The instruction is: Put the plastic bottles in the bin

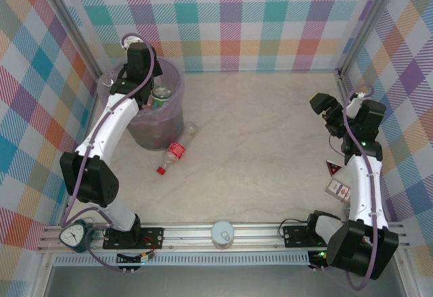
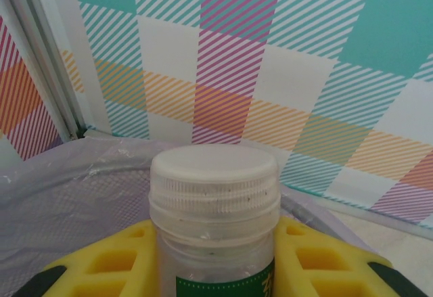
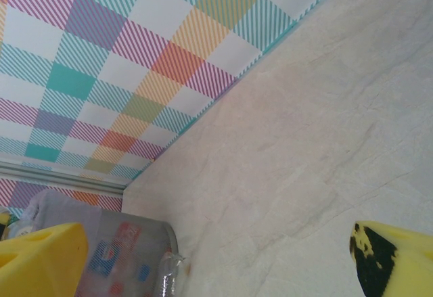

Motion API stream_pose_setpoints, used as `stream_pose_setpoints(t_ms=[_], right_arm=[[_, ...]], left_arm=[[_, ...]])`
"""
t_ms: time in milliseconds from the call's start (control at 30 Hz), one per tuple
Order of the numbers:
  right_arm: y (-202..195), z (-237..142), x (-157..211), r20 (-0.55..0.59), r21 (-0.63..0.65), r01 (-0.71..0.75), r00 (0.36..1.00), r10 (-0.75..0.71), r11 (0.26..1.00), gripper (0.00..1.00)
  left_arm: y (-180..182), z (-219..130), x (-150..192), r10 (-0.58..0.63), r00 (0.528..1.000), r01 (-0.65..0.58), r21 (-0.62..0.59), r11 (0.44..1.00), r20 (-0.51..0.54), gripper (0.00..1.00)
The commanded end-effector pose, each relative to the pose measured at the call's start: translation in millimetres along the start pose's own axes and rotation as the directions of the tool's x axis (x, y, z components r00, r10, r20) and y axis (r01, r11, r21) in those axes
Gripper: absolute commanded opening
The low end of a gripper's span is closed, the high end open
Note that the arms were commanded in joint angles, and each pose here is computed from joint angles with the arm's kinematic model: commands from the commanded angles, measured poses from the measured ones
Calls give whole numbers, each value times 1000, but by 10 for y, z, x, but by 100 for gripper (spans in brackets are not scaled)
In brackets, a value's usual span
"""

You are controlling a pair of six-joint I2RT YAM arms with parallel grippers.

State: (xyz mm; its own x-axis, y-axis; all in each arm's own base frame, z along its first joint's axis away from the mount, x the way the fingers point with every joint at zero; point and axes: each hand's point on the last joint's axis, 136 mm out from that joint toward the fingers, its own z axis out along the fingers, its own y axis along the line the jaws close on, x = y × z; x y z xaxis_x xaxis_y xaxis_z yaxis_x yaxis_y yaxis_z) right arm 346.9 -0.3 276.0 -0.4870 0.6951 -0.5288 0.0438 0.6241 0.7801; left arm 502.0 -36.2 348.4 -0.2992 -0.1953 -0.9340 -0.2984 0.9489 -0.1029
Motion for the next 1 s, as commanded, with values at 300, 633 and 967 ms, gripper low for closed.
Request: stream_pose_setpoints(t_ms=[300, 633, 967], right_arm=[[90, -10, -28, 3, -38, 17, 1000, -17, 999, 99], [76, 18, -26, -2, -40, 10, 1000, -10, 999, 99], [104, 61, -5, -14, -47, 10, 1000, -11, 999, 99]], left_arm=[[312, -148, -91, -73, 997, 72, -46, 996, -6, 63], [423, -328, -368, -5, 998, 10, -84, 996, 58, 86], [162, -522, -216, 85, 996, -84, 33, 996, -10, 73]])
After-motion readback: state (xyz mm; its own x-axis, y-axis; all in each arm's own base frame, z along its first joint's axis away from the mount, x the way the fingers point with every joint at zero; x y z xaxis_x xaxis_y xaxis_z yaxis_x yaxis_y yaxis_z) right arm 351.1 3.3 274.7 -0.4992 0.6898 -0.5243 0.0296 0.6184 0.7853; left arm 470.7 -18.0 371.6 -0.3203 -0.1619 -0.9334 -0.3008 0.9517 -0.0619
